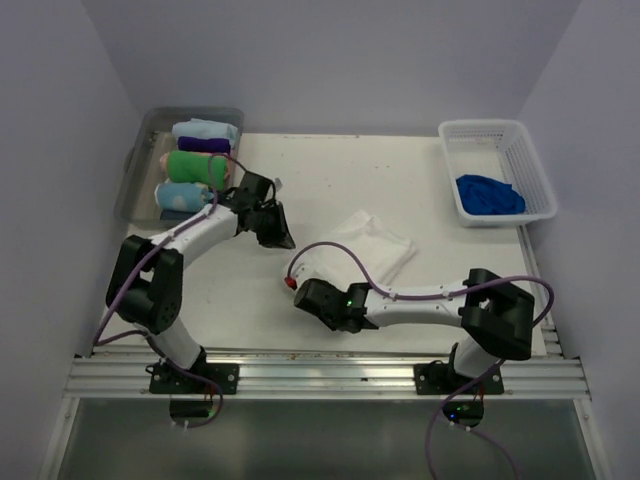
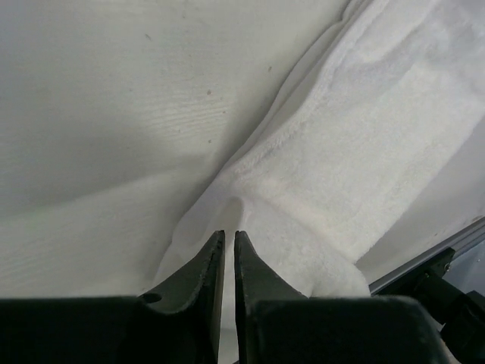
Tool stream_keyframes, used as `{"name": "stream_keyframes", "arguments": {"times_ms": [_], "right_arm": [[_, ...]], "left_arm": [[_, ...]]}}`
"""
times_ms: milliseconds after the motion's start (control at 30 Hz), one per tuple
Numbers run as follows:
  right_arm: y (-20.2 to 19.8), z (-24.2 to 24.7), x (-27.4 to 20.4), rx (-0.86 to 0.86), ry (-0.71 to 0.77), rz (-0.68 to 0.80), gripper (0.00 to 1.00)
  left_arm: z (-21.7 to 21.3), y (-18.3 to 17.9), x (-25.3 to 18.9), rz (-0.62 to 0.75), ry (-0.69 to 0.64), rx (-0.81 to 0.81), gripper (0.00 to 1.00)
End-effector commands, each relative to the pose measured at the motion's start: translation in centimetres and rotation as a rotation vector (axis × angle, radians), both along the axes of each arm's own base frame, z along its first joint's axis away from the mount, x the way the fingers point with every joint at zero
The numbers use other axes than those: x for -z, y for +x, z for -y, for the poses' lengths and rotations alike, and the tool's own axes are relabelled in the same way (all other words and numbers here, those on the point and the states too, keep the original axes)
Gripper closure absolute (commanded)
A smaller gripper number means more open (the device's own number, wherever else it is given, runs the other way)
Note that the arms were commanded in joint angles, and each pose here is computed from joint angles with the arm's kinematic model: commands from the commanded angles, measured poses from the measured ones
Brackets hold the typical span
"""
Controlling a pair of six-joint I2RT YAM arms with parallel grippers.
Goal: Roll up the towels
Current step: Roll the towel
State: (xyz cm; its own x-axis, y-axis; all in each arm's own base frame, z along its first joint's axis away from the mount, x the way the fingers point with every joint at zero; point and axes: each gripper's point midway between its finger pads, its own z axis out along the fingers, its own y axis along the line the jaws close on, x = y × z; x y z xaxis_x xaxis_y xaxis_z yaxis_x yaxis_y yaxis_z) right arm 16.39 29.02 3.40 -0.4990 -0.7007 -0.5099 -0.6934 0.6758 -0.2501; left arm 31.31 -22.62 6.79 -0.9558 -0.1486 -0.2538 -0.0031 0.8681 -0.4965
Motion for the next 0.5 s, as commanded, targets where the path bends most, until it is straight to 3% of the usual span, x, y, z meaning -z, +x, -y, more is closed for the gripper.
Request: {"name": "stream_keyframes", "arguments": {"times_ms": [0,167,267,300,467], "right_arm": [[-1.4,-3.4,-2.3,-0.048,0.184,-0.080,1.00],[-2.2,-6.0,-3.6,-0.051,0.338,-0.187,1.00],[-2.3,-6.7,-4.2,-0.034,0.416,-0.241,1.00],[-2.2,-6.8,-4.4,-0.026,0.438,-0.257,1.00],[-1.0,-6.3,-5.1,0.045,0.574,-0.335,1.00]], "left_arm": [[-2.7,1.9,-5.5,0.118,-0.040,-0.032,0.86],[-5.8,0.9,-7.6,0.145,-0.024,-0.078,0.77],[-5.8,-1.1,-7.2,0.115,-0.048,-0.065,0.58],[-5.8,-1.6,-6.9,0.105,-0.055,-0.063,0.44],[-5.2,-5.1,-5.3,0.060,-0.147,-0.054,0.21]]}}
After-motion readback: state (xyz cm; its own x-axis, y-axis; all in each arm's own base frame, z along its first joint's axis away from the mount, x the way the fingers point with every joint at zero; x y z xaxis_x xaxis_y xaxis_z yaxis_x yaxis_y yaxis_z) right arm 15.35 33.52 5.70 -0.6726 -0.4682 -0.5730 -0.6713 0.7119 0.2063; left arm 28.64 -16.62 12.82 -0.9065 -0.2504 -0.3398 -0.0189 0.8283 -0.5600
